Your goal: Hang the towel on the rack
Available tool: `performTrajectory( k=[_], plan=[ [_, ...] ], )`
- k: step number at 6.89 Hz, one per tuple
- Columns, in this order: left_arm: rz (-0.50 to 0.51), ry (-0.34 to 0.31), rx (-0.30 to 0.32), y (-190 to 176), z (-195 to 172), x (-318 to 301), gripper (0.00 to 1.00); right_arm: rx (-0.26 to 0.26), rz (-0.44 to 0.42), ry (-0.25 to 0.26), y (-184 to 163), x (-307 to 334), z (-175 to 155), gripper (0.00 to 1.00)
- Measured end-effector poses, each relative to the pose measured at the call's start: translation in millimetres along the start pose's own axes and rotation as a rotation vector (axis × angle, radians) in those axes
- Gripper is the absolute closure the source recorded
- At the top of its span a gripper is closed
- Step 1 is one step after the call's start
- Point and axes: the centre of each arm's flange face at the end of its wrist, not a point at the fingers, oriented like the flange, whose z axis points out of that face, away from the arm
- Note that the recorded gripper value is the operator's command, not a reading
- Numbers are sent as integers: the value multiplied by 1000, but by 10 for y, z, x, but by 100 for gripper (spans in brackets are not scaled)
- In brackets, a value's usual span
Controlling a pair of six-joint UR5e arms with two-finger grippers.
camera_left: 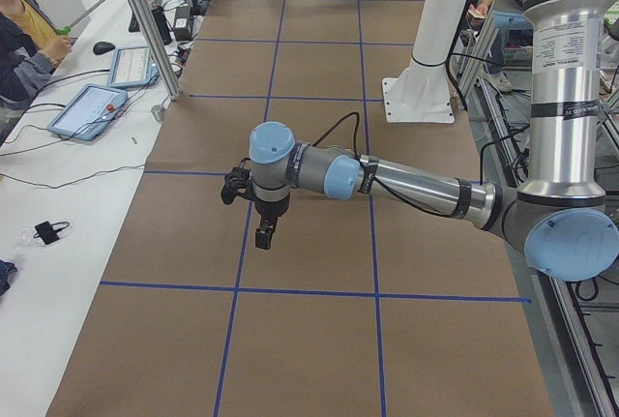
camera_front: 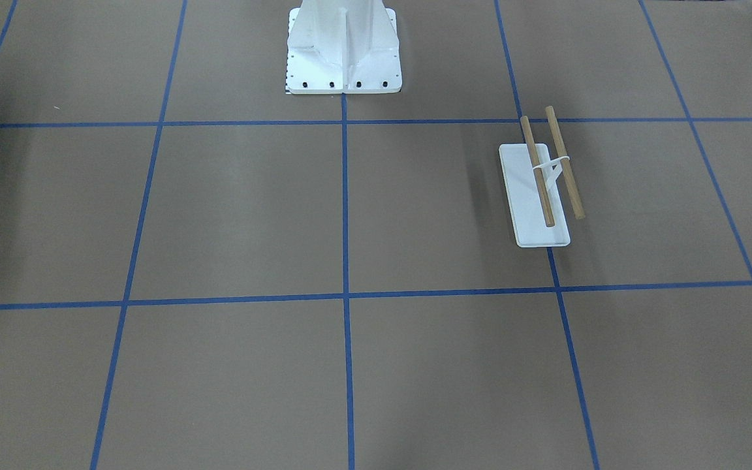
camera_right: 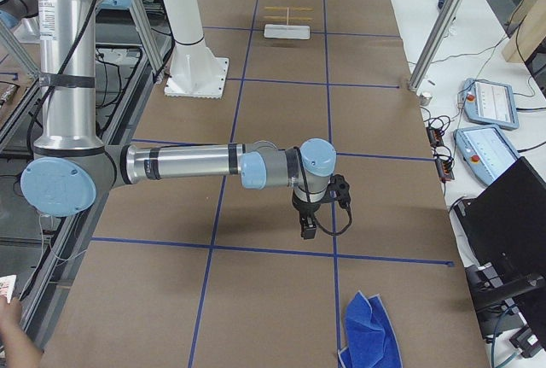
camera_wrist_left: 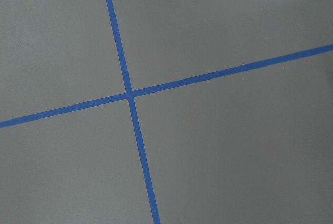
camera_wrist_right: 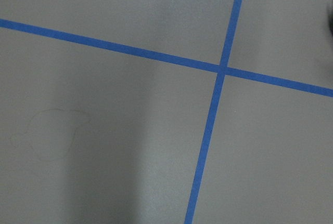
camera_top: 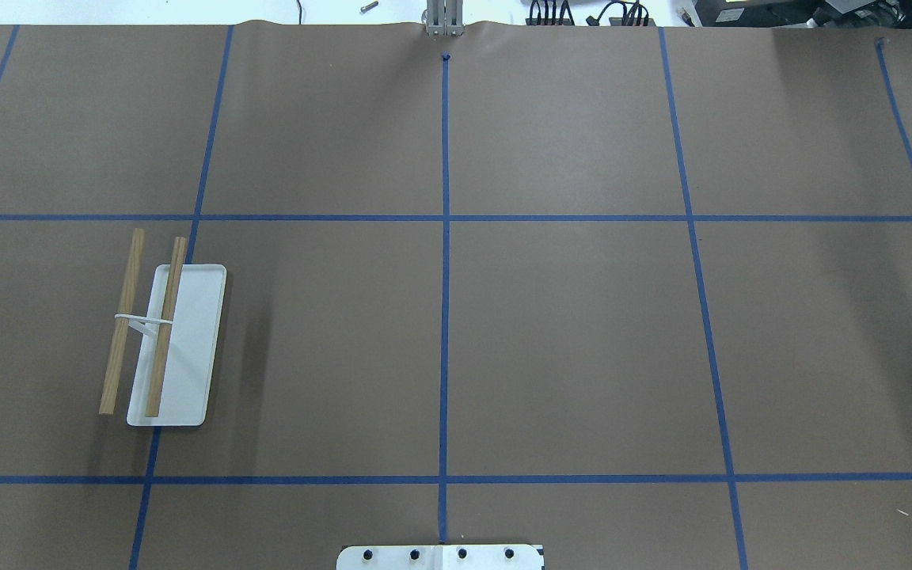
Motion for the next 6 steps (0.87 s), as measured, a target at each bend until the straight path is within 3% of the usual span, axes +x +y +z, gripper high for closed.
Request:
performTrajectory(
  k=[4, 6],
  plan=[
    [2, 2, 2, 29, 9, -3, 2, 41, 28, 19, 4, -16, -62, 0],
    [-6, 2, 0, 38, 19, -12, 2, 77, -1, 29, 116, 38, 4, 0]
  ],
)
